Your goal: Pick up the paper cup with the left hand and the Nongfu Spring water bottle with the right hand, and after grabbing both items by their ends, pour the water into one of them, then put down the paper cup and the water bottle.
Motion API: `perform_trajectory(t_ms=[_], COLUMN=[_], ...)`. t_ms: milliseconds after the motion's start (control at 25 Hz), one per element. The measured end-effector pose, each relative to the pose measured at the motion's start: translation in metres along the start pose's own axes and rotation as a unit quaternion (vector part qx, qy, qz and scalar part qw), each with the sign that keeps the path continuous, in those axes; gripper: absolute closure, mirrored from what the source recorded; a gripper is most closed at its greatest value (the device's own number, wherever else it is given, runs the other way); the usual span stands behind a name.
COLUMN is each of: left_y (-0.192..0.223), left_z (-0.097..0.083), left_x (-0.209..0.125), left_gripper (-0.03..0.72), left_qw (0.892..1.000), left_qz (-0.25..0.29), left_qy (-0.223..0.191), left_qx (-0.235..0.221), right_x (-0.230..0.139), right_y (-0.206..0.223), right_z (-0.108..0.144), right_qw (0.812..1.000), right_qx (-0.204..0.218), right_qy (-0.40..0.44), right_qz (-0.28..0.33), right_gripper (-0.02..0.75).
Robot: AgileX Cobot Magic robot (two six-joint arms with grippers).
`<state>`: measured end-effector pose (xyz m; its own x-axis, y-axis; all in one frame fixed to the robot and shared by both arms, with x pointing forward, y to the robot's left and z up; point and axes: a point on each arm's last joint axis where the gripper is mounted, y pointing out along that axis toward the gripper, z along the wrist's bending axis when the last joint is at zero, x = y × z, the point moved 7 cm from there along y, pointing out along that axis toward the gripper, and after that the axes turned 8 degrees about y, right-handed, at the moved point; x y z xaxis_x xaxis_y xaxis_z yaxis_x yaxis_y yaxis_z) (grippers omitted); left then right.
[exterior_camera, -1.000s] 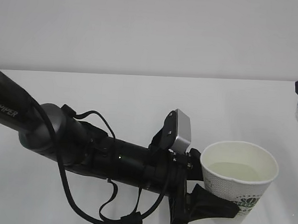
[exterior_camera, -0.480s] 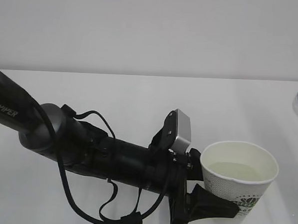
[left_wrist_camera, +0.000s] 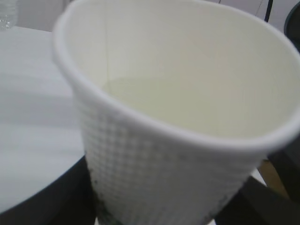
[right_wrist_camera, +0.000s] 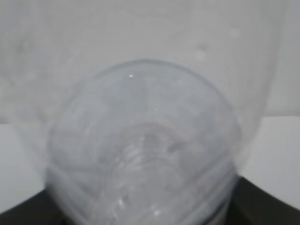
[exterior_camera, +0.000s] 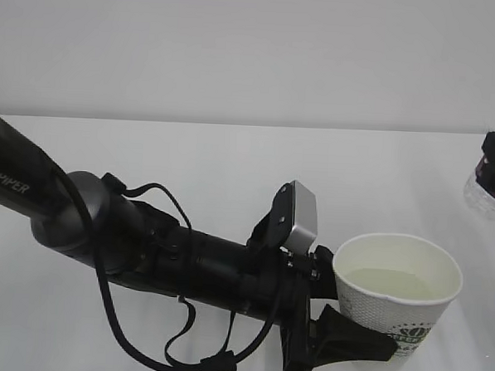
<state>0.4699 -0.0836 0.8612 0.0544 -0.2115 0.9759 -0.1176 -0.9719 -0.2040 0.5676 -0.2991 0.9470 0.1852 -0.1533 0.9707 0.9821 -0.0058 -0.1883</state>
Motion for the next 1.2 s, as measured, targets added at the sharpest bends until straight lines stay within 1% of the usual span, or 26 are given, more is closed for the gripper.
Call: perform_trajectory(t_ms=[160,360,640,1200], left_y=[0.0,0.0,0.0,0.0], left_z=[0.0,0.0,0.0,0.0], left_x=[0.0,0.0,0.0,0.0], left_gripper=[0.204,0.204,0.204,0.204], left_qw=[1.0,1.0,1.0,1.0], left_qz=[0.0,0.0,0.0,0.0], left_qy=[0.0,0.0,0.0,0.0], left_qx=[0.0,0.0,0.0,0.0], right_x=[-0.013,-0.021,-0.042,-0.07], right_y=[0.005,0.013,0.022,0.037], right_z=[-0.002,-0.003,-0.007,-0.011], right_qw=[1.0,1.0,1.0,0.999], right_qx=[-0.003,-0.001,-0.002,-0.007], right_qy=[0.001,0.001,0.001,0.002], right_qz=[0.017,0.002,0.011,0.038], right_gripper=[0.316,0.316,0.316,0.316])
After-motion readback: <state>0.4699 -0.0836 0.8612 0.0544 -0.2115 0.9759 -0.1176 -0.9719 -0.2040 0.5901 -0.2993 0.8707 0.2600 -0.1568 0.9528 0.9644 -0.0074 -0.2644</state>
